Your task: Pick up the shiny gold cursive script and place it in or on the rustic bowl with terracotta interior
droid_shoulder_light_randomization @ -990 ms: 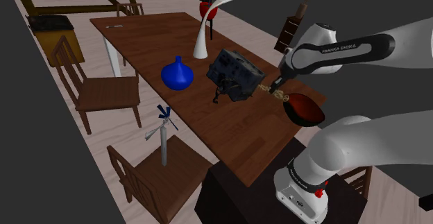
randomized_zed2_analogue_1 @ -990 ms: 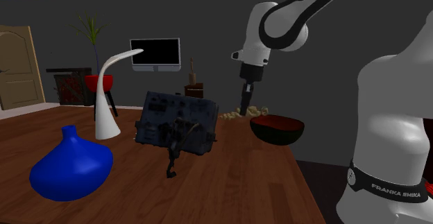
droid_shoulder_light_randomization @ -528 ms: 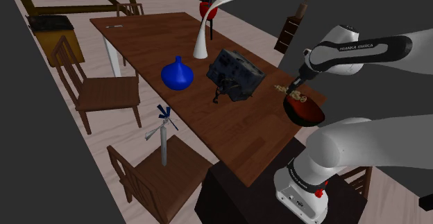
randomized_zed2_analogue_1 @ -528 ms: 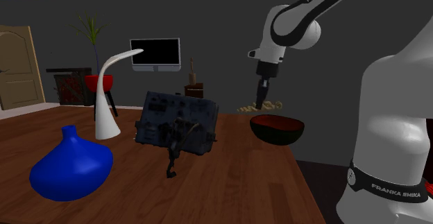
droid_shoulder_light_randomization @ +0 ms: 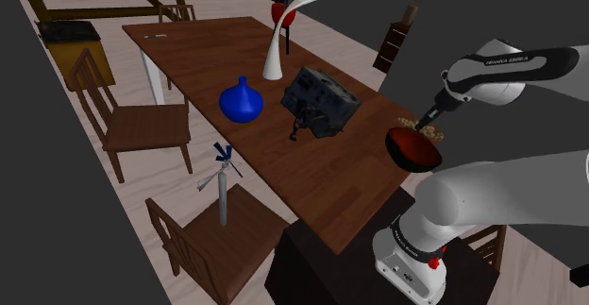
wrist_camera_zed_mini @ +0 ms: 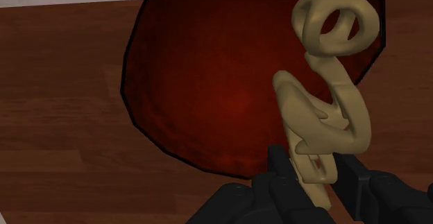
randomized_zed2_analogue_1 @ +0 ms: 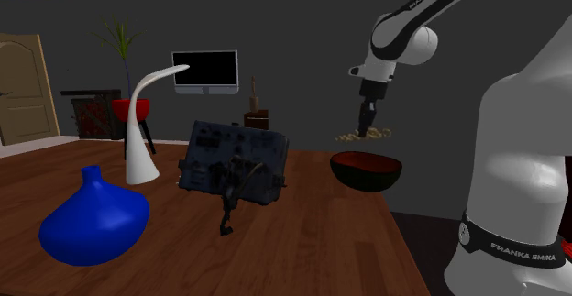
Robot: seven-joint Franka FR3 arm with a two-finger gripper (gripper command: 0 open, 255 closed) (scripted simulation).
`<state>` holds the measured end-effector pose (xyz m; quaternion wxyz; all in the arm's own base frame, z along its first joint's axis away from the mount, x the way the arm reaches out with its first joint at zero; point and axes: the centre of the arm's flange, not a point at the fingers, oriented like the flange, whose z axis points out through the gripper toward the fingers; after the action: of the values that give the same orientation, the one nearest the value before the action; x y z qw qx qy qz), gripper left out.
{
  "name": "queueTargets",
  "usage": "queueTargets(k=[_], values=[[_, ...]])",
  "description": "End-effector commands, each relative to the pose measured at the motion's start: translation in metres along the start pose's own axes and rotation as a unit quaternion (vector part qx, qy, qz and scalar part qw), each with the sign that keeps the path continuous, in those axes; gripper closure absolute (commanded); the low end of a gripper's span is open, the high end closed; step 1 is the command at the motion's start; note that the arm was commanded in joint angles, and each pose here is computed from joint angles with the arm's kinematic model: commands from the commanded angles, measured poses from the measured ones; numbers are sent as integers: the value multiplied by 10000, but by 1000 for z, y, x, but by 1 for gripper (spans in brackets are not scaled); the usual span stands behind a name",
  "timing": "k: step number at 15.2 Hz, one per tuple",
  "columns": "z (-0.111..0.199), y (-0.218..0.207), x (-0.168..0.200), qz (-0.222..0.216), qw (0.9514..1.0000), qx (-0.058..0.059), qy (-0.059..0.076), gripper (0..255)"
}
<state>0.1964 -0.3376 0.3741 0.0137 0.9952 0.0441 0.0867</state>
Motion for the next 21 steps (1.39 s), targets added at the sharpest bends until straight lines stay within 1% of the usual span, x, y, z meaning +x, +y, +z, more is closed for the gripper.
queueTargets(k=[1,3,18,21], values=[[-1,20,-15,-10,10000,0,-4,255],[-3,37,-29,-10,10000,0,-4,255],[77,34,-43,-10,10000,0,-4,255],[77,34,-43,-10,10000,0,-4,255]])
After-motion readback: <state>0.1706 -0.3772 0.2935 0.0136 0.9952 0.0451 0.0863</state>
